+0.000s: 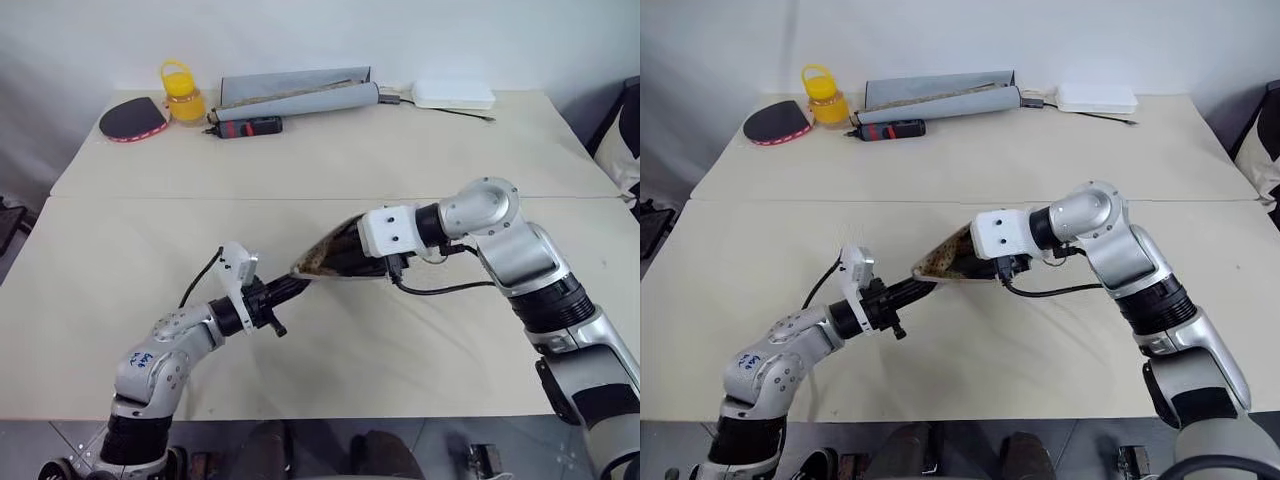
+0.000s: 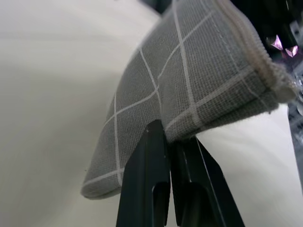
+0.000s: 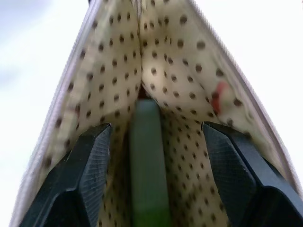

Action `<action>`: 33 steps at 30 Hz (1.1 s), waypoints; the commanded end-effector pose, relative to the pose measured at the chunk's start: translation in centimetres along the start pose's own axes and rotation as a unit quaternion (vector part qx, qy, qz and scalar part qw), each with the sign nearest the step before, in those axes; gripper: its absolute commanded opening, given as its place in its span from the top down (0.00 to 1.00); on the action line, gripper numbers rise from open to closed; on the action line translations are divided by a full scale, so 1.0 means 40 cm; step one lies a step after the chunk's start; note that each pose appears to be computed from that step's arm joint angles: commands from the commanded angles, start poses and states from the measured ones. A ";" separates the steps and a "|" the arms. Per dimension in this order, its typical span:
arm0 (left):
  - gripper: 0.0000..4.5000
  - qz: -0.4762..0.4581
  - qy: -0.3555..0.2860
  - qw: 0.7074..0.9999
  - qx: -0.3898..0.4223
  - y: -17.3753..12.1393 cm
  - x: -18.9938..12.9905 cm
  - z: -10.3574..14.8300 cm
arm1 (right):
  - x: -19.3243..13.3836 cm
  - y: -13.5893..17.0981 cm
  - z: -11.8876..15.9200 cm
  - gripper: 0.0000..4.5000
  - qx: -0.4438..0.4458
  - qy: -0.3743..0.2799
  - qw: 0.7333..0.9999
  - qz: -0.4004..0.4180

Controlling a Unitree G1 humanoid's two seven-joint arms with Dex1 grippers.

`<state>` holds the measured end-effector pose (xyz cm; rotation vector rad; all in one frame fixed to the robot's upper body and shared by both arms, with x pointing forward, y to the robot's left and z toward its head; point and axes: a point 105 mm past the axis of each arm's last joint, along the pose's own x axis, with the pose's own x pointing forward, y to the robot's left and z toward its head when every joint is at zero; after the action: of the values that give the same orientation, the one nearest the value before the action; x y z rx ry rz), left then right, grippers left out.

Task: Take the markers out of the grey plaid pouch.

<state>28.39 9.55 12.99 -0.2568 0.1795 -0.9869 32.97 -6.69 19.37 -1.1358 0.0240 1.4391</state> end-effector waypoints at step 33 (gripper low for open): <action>1.00 -0.008 -0.059 0.997 -0.040 0.012 0.029 0.019 | -0.022 -0.013 -0.008 1.00 0.003 -0.011 0.999 -0.031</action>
<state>30.04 9.17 12.34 -0.3599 0.1373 -0.9343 33.90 -6.96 18.47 -1.1212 0.0110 1.3972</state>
